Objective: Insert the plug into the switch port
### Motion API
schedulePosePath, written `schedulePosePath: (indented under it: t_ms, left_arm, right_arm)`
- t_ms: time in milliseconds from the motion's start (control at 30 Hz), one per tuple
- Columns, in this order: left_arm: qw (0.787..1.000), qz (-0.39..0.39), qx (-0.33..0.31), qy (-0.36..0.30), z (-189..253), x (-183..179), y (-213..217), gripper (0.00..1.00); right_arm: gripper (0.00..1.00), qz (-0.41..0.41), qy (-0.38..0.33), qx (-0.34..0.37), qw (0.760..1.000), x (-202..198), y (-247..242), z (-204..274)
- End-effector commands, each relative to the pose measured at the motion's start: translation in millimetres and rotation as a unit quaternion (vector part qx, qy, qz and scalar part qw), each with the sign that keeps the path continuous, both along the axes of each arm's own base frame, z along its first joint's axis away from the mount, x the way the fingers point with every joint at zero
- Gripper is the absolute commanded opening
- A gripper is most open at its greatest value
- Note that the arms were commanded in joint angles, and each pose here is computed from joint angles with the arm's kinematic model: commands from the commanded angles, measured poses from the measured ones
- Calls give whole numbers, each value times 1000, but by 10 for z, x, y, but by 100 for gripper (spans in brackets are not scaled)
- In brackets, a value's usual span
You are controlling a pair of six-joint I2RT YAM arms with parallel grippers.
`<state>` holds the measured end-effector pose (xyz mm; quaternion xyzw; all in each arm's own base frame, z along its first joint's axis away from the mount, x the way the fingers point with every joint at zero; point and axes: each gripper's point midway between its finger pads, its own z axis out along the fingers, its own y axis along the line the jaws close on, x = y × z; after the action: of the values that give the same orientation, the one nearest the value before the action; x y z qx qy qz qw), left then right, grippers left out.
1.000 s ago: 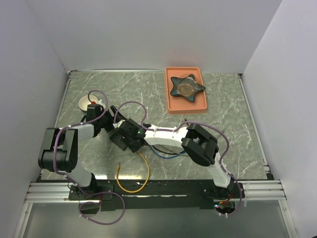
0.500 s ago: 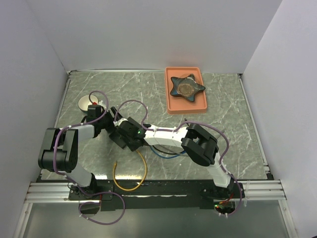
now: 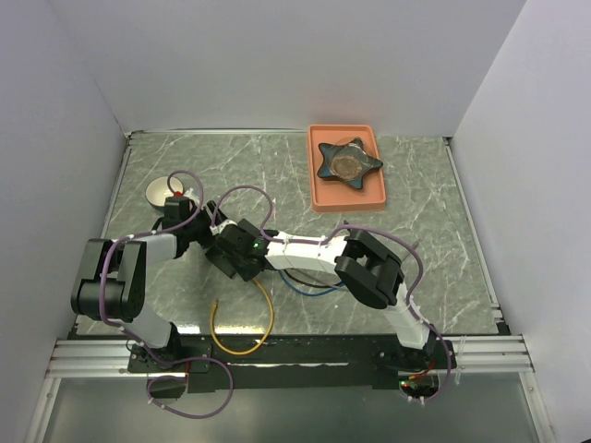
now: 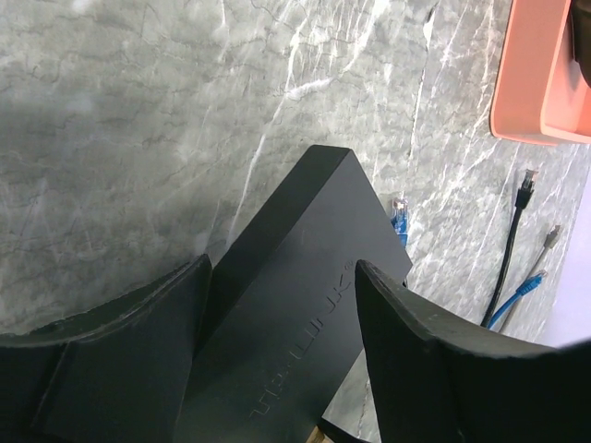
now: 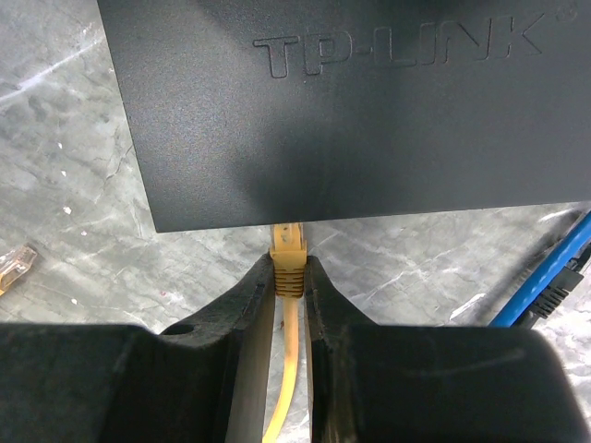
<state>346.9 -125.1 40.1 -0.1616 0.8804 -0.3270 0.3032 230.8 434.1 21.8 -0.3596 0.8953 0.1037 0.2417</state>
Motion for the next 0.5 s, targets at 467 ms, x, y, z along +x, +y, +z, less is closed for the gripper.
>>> schedulePosePath:
  t_ms: [467]
  left_arm:
    - [994,-38,-16,98,-289,-520,-149,59]
  right_arm:
    - [0,-28,-47,122,991,319,212,333]
